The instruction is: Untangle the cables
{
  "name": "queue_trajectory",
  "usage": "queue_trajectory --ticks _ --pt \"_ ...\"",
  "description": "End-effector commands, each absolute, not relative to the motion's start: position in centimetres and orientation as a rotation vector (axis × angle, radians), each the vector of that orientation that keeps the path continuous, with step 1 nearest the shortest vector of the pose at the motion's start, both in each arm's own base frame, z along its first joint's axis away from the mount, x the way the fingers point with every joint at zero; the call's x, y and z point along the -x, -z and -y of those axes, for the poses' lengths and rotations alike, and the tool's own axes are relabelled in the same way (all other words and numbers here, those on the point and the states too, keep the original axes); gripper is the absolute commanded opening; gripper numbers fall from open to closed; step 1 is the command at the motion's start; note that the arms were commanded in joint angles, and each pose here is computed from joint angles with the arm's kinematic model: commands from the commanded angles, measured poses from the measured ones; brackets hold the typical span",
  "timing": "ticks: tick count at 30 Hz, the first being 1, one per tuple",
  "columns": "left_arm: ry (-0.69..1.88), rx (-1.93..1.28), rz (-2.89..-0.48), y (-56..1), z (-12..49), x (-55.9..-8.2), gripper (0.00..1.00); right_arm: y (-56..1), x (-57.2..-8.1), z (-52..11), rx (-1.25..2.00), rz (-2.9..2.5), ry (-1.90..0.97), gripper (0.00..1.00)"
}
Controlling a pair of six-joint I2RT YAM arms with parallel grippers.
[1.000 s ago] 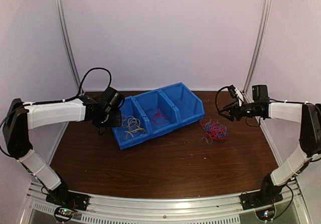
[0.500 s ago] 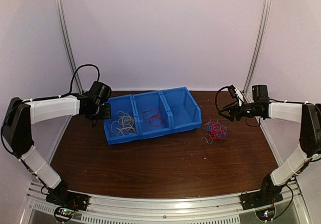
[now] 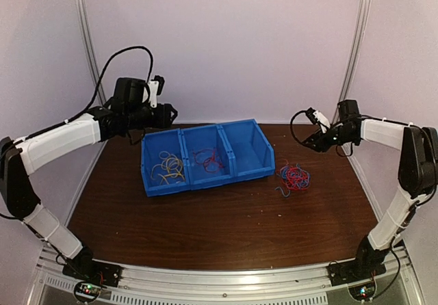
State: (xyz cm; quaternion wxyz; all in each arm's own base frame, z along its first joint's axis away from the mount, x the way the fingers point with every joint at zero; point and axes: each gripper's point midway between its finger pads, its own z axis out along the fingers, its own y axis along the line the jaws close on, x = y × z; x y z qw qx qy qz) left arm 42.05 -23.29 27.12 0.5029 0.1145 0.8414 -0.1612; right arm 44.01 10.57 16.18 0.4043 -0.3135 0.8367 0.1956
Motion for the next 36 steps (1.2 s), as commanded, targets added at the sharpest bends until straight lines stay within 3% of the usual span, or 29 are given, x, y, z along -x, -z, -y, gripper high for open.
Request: queue_trajectory --ticks 1,6,23,36 --pt "0.427 -0.523 -1.815 -31.3 27.8 -40.4 0.53 -12.9 -41.7 -10.4 0.9 -2.272 -0.394 0.35" --pt "0.477 -0.581 -1.773 -29.1 27.9 -38.5 0.54 -11.9 -42.6 -11.9 0.904 -2.339 -0.371 0.31" --pt "0.452 -0.515 -1.751 -30.5 26.1 -37.5 0.54 -6.5 -46.3 -15.5 0.866 -2.586 -0.487 0.37" --pt "0.446 -0.517 -1.775 -29.6 26.3 -37.9 0.55 -5.8 -44.9 -16.9 0.855 -2.613 -0.654 0.2"
